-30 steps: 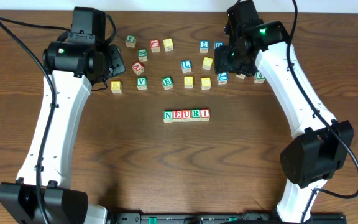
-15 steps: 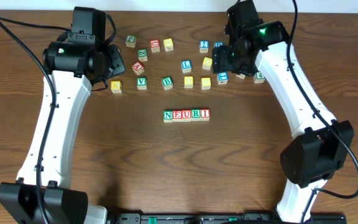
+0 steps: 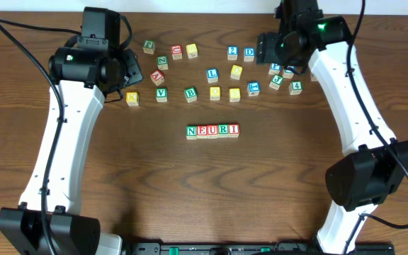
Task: Spell out NEURIPS
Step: 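Move the right gripper over the blue P block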
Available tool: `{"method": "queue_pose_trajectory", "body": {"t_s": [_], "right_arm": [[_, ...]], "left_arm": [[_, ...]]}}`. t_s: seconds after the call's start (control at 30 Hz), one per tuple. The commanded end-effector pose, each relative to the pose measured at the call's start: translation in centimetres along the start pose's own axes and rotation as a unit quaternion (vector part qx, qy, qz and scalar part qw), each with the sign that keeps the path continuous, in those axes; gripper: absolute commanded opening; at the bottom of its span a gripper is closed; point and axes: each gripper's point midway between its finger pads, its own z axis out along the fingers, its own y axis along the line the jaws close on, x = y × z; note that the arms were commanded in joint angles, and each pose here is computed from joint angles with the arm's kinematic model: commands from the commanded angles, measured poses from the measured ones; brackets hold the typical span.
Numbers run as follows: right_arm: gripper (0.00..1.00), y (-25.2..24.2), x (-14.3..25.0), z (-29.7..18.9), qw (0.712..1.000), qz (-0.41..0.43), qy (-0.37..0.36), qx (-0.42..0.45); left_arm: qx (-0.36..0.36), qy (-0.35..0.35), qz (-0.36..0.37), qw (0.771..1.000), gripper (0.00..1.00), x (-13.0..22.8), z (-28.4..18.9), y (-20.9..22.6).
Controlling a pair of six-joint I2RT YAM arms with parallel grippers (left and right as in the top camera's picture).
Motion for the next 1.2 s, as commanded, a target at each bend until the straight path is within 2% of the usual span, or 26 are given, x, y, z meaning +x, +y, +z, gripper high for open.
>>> {"method": "queue_pose_trajectory", "body": {"t_s": [0.0, 0.2, 0.67, 1.17], "right_arm": [[0.76, -1.7, -1.8, -0.5, 0.999, -0.001, -0.033, 0.031], [0.74, -2.9, -3.6, 1.3, 0.996, 0.003, -0.063, 0.065], [0.71, -4.8, -3.9, 8.8, 0.995, 0.020, -0.052, 0.079], [0.66, -7.0, -1.7, 14.7, 0.994, 0.050, -0.009, 0.095]], "left_arm": [[-0.008, 0.003, 0.003, 1.000, 0.41, 0.0, 0.5, 0.2], [-0.008, 0.003, 0.002, 1.000, 0.41, 0.0, 0.5, 0.2], [-0.009, 0.003, 0.003, 1.000, 0.41, 0.0, 0.5, 0.2], [-0.009, 0.003, 0.003, 1.000, 0.41, 0.0, 0.5, 0.2]]}}
